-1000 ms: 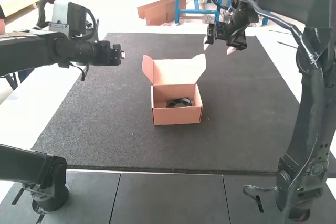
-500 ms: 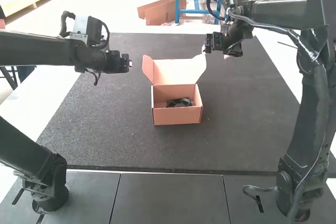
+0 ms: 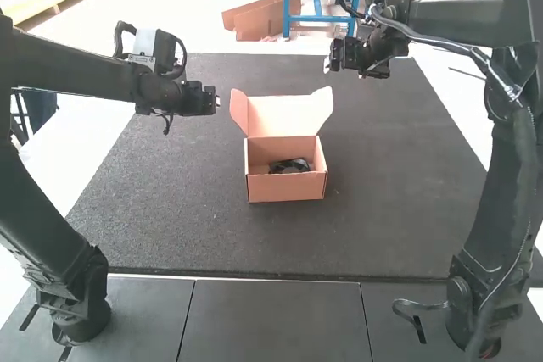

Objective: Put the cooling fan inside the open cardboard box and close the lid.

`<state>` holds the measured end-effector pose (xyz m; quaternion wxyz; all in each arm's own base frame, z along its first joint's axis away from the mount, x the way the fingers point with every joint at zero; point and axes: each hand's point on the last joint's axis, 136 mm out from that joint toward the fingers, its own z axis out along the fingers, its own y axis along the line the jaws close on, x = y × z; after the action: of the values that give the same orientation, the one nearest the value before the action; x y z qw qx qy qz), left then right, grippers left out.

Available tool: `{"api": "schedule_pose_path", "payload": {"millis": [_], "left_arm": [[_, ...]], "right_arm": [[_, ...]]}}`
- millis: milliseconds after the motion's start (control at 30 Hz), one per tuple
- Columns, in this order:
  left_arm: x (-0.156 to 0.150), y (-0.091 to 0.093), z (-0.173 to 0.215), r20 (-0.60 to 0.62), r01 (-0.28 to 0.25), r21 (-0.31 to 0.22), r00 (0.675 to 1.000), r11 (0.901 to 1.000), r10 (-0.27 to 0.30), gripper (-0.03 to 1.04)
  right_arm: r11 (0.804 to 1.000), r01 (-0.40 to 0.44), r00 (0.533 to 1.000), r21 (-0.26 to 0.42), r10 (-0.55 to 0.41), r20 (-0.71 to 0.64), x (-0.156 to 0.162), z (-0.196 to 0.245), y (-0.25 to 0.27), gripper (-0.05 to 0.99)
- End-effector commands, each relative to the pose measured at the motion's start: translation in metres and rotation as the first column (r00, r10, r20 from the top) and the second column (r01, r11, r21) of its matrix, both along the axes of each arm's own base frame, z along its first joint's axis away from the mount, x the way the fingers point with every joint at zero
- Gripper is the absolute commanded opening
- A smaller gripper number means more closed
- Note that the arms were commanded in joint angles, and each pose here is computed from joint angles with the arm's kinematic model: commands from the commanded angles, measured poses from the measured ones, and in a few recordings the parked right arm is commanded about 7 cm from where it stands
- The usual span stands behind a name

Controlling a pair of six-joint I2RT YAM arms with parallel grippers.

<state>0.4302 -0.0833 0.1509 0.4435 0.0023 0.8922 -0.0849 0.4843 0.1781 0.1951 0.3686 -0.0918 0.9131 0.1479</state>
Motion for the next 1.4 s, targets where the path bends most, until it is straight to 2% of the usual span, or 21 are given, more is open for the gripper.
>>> {"api": "schedule_pose_path", "payload": {"millis": [0, 133, 467, 667, 867, 1233, 1367], "left_arm": [[0.015, -0.007, 0.022, 0.052, 0.007, -0.024, 0.999, 0.9997, -0.005, 0.97], [0.021, -0.016, 0.024, 0.052, 0.041, -0.05, 0.998, 0.9979, -0.038, 0.97], [0.021, -0.056, 0.031, 0.06, 0.157, -0.101, 0.987, 0.9825, -0.151, 0.97], [0.017, -0.074, 0.032, 0.057, 0.192, -0.128, 0.981, 0.973, -0.186, 0.97], [0.016, -0.076, 0.033, 0.06, 0.195, -0.129, 0.98, 0.9723, -0.189, 0.97], [0.016, -0.075, 0.032, 0.057, 0.195, -0.128, 0.98, 0.9724, -0.189, 0.97], [0.015, -0.075, 0.03, 0.053, 0.194, -0.128, 0.981, 0.9726, -0.189, 0.97]], "right_arm": [[0.999, -0.016, 0.999, 0.042, 0.015, 0.028, 0.002, 0.016, 0.004, 0.9], [0.998, -0.037, 0.999, 0.051, 0.037, 0.002, 0.003, 0.007, 0.011, 0.9], [0.997, -0.057, 0.992, 0.051, 0.062, -0.106, 0.002, -0.015, 0.017, 0.89], [0.997, -0.059, 0.991, 0.052, 0.065, -0.117, 0.003, -0.016, 0.017, 0.84], [0.996, -0.068, 0.99, 0.048, 0.074, -0.122, 0.002, -0.019, 0.021, 0.71], [0.994, -0.093, 0.981, 0.057, 0.101, -0.167, -0.008, -0.026, 0.024, 0.68], [0.993, -0.105, 0.98, 0.056, 0.113, -0.164, -0.009, -0.025, 0.024, 0.61]]}}
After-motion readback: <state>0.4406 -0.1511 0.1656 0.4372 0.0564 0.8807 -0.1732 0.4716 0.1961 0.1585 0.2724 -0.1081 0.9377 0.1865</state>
